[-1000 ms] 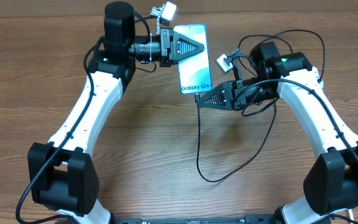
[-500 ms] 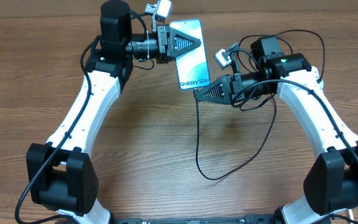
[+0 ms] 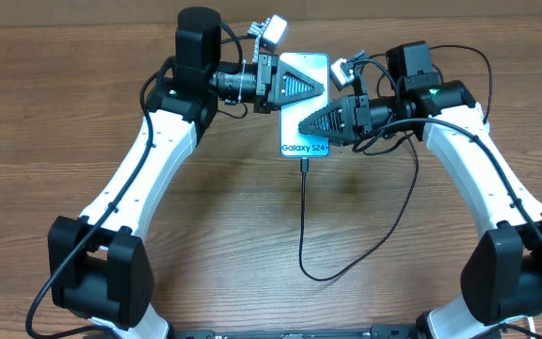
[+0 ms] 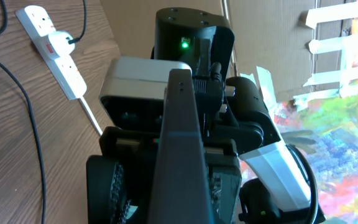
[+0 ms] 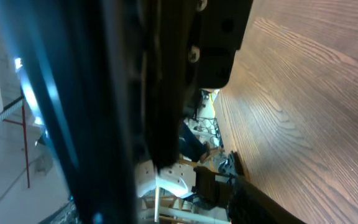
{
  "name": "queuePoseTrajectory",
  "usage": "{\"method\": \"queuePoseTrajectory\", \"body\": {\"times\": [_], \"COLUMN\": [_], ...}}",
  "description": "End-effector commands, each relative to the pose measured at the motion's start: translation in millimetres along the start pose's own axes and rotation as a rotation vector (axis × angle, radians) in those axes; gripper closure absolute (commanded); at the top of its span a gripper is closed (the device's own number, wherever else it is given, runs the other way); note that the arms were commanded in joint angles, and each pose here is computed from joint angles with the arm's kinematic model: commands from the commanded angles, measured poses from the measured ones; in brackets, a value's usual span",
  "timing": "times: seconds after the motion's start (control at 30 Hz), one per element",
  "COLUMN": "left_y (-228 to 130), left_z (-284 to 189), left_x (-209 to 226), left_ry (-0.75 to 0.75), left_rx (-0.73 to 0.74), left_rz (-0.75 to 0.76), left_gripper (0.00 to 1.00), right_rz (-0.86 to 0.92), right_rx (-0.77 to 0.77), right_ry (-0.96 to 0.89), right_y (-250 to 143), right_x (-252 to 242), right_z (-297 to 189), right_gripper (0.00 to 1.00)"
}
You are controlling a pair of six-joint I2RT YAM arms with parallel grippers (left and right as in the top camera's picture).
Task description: Plug charger to phone and switch on socket
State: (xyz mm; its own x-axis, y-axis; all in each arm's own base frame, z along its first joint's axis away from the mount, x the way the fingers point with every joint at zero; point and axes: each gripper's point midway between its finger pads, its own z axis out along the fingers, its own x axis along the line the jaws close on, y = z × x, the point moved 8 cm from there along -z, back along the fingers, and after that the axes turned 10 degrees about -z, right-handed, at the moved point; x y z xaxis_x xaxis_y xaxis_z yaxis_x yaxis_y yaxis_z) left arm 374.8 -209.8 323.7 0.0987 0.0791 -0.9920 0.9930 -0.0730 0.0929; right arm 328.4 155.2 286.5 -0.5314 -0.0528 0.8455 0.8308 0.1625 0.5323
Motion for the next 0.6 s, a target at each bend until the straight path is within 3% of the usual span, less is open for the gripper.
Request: {"method": "queuePoseTrajectory", "body": {"times": [0.0,0.23,0.33,0.43,0.47,0.53,0.57], "left_y": [-6,-2,0,1,1,3,6], "left_z": [0,0,0,0,0,-1,-4], "left_x": [-9,-7,-6,-5,-5,-5,-4], "left_ry": [-0.026,-0.003,0.008,0.014,0.015,0.022,0.031], "left_rx": [0.042,-0.004,-0.025,-0.035,-0.035,-0.049,-0.072], "left_rz": [0.076,0.146,0.159,0.166,0.167,0.174,0.172], "left_gripper": [0.96,0.93,0.86,0.83,0.74,0.36,0.25], "right_rz": [-0.038,-0.031,-0.039,-0.039,-0.039,-0.042,-0.040], "right_rx": [0.007,0.011,0.010,0.010,0.010,0.011,0.013], "right_ry": [-0.010,-0.032,-0.032,-0.032,-0.033,-0.040,-0.059], "right_y": [5,4,5,5,5,5,4], "right_x": [11,9,9,9,9,8,6], "right_z": [2,3,3,3,3,3,2], "right_gripper": [0.46,0.81,0.96,0.96,0.96,0.96,0.96]}}
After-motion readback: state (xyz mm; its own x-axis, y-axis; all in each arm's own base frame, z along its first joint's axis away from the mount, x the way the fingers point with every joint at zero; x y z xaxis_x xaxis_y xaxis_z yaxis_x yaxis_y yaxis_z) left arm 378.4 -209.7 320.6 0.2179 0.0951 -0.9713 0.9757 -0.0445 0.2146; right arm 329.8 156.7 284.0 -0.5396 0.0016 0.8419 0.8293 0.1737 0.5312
